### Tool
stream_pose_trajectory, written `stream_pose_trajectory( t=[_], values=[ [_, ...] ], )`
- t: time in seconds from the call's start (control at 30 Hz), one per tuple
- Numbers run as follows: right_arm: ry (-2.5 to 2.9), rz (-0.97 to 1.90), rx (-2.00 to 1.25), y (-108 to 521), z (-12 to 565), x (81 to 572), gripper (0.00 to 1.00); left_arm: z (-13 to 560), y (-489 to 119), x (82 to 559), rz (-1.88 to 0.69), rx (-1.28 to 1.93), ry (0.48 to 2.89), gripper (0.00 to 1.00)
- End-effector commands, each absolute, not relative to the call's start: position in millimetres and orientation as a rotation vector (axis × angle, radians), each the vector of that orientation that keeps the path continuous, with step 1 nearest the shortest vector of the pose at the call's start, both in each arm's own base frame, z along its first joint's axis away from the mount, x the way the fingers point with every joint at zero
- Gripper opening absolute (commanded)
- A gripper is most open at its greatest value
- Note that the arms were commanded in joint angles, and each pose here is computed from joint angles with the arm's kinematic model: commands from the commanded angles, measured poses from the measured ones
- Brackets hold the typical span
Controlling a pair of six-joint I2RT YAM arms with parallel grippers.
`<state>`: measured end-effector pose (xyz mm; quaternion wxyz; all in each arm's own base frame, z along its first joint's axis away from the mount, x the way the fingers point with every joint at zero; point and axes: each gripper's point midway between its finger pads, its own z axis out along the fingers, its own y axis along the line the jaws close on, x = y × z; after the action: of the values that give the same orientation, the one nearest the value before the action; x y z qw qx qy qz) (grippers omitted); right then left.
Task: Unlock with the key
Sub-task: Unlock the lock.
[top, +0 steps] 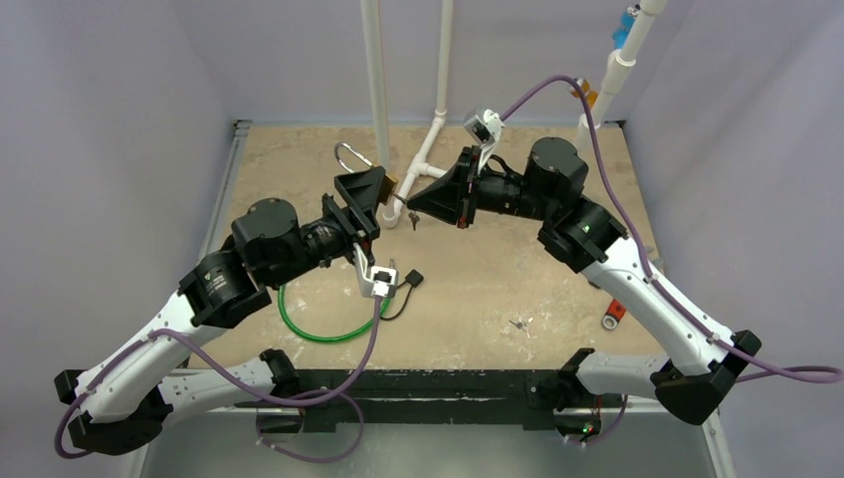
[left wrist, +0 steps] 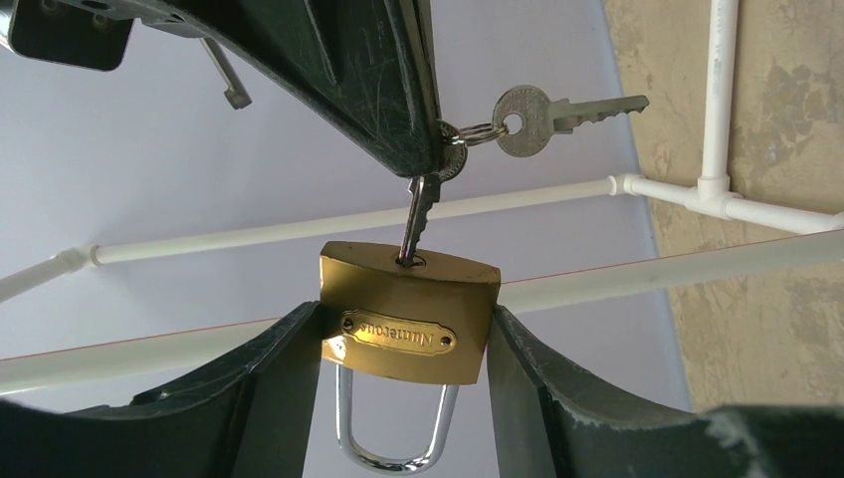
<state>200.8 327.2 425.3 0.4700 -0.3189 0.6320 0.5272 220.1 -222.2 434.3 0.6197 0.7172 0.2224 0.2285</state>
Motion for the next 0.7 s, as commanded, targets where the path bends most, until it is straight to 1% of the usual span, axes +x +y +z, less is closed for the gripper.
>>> stream_pose_trajectory(
  t=[0.0, 0.3, 0.67],
  values=[
    [1.429, 1.327, -0.794, 333, 458, 195, 0.0, 469, -229, 208, 0.531, 1.553, 0.403, 0.0],
    [1.441, 1.344, -0.79, 339, 452, 194, 0.0, 465, -234, 204, 0.523, 1.577, 0.371, 0.0],
    [1.41, 1.315, -0.775, 333, 468, 193, 0.0, 450, -237, 199, 0.511, 1.625, 0.358, 0.0]
  ],
)
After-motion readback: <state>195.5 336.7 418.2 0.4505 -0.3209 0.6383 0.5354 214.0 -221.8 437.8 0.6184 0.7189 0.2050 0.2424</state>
